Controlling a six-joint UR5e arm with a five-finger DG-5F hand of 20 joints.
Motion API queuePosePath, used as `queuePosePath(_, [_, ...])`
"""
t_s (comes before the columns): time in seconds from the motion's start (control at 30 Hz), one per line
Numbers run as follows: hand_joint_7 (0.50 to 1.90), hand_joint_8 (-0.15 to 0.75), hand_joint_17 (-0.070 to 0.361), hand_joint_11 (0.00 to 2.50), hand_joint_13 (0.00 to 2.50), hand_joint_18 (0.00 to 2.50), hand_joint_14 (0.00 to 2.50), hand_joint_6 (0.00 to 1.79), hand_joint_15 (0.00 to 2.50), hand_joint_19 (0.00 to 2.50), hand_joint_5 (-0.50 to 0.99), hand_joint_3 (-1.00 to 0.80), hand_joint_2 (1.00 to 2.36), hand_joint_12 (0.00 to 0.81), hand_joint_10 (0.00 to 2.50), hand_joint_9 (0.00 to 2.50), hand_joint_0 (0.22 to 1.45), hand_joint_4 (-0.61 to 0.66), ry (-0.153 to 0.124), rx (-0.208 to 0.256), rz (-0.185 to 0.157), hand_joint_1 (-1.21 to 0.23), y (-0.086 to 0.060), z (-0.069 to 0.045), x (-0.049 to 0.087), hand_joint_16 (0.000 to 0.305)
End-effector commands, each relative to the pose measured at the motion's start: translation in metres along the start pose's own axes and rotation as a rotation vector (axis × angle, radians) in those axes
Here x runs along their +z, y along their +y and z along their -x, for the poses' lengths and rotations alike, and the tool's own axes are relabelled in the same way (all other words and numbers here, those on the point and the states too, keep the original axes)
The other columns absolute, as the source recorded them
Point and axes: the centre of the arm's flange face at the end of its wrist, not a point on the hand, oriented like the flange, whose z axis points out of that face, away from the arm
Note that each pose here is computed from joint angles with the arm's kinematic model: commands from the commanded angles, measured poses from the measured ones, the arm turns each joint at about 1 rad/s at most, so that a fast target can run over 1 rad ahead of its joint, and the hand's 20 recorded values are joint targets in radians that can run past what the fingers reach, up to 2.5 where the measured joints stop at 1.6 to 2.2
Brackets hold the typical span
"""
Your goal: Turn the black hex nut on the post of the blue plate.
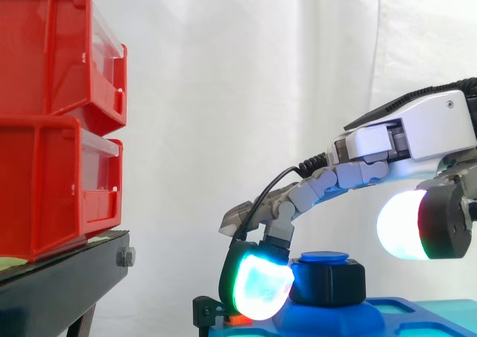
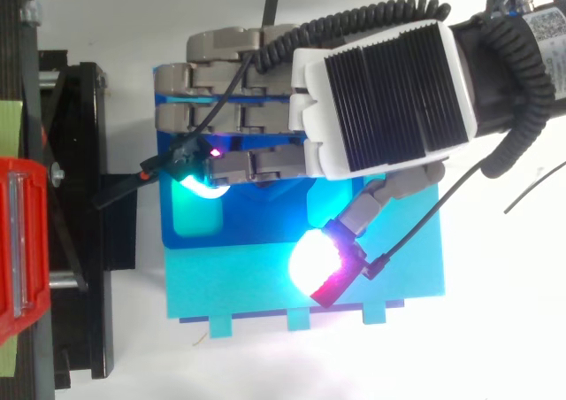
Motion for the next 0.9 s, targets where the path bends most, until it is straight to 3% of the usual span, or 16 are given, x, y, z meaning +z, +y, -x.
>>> queuePosePath(0.0, [0.69, 0.207, 0.122, 0.0, 0.0, 0.0, 0.0, 0.5, 0.07, 0.27, -0.2, -0.5, 1.0, 0.367, 0.0, 0.12, 0.43, 0.16, 0.012, -0.006, 0.004, -0.15, 0.0, 0.001, -0.001, 0.054])
queuePosePath(0.17, [0.69, 0.208, 0.122, 0.0, 0.0, 0.0, 0.0, 0.5, 0.06, 0.27, -0.2, -0.5, 1.0, 0.366, 0.0, 0.12, 0.43, 0.16, 0.022, -0.011, 0.005, -0.15, -0.001, 0.005, -0.003, 0.054])
queuePosePath(0.53, [0.69, 0.208, 0.122, 0.0, 0.0, 0.0, 0.0, 0.5, 0.07, 0.26, -0.2, -0.5, 1.0, 0.367, 0.0, 0.12, 0.43, 0.16, 0.006, -0.042, 0.009, -0.17, 0.002, 0.016, -0.001, 0.054])
queuePosePath(0.87, [0.71, 0.215, 0.125, 0.0, 0.0, 0.0, 0.0, 0.5, 0.07, 0.27, -0.2, -0.5, 1.0, 0.37, 0.0, 0.13, 0.42, 0.17, 0.031, -0.051, 0.01, -0.24, 0.006, 0.026, -0.002, 0.055])
